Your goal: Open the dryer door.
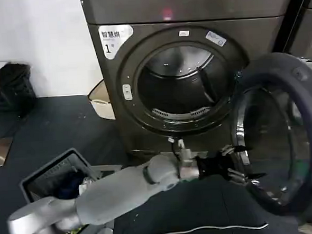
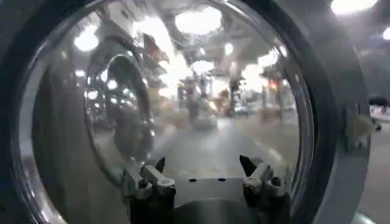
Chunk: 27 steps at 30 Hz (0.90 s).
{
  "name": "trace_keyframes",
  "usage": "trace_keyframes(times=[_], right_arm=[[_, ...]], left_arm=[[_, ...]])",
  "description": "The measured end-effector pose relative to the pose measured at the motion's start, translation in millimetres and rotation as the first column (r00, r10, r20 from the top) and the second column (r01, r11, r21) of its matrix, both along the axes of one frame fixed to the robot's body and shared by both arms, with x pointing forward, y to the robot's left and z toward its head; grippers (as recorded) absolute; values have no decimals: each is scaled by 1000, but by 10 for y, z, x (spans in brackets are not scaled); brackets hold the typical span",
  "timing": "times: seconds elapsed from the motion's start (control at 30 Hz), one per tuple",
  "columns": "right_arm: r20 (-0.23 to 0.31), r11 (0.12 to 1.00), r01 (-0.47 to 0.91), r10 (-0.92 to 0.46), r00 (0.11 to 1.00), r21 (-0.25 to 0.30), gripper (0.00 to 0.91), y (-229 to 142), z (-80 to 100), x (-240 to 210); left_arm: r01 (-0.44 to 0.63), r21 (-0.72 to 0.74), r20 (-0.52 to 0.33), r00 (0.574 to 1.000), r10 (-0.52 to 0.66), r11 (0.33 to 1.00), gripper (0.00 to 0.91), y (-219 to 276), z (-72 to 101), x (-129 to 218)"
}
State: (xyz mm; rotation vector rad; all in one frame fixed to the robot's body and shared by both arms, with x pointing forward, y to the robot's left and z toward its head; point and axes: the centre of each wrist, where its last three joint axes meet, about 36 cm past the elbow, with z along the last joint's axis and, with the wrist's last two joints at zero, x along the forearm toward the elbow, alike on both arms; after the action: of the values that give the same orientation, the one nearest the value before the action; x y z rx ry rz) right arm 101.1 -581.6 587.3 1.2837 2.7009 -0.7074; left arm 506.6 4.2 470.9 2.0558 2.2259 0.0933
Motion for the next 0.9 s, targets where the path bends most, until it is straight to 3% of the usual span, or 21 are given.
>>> trace_keyframes(times=[0.63, 0.8, 0.9], right_arm=[[-20, 999, 38, -39, 999, -20, 907, -69, 63, -158], [-48, 995, 78, -81, 996, -56, 907, -120, 139, -254], [-39, 992, 103, -106, 994, -75, 907, -169, 213, -331]], left_arm=[[-9, -60, 63, 998, 13, 998, 907, -839, 215, 291], [-30, -69, 59, 998, 35, 997, 907, -988, 240, 357], [-53, -83, 66, 996, 58, 995, 907, -1064, 269, 400]])
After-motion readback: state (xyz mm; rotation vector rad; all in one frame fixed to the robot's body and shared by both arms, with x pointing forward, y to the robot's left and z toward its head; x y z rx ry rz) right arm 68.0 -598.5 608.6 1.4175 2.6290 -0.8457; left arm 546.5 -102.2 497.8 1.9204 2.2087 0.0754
